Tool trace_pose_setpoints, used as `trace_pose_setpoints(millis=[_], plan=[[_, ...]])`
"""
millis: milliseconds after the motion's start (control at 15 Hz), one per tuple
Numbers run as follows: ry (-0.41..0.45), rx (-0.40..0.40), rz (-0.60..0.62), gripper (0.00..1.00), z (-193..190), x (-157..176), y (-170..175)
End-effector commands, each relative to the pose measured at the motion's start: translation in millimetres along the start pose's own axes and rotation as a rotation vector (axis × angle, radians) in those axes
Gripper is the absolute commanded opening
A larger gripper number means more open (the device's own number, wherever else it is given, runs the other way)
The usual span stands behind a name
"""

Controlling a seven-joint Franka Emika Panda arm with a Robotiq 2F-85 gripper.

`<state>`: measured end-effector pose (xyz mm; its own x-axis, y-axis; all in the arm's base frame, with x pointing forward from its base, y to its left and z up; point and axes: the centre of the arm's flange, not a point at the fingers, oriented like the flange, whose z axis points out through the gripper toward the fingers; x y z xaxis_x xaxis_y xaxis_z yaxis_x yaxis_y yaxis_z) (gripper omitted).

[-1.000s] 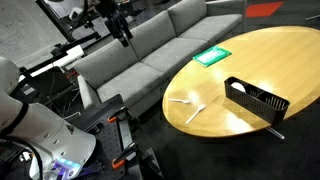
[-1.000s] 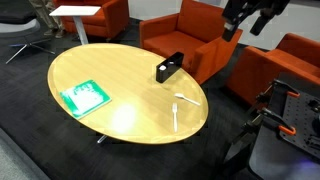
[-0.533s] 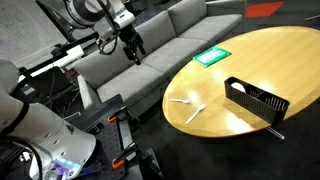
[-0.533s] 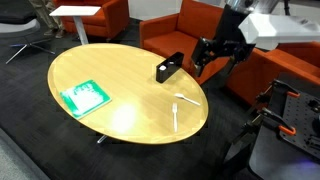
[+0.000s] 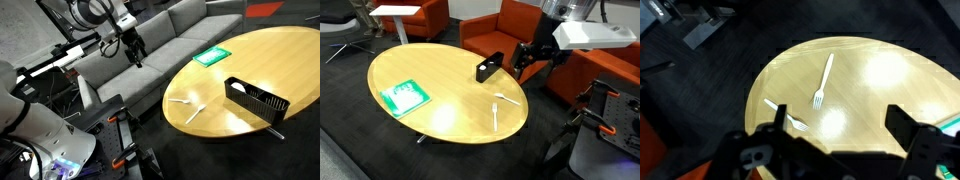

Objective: Pick up the fork on the left from the table and place it inside the black cutlery holder

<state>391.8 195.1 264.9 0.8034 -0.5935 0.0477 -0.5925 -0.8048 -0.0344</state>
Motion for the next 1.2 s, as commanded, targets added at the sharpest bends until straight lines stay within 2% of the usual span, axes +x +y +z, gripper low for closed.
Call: trace_pose_setpoints(millis=[0,600,867,1133], plan=[[0.013,-0.011,0.094,1.00,53,21,-9],[-0.016,0.103,0.279,1.00,188,54,-23],[-0.035,0.066,0.317,1.00,243,58,-37],[-0.016,0.047,0.341,1.00,279,58,-44]])
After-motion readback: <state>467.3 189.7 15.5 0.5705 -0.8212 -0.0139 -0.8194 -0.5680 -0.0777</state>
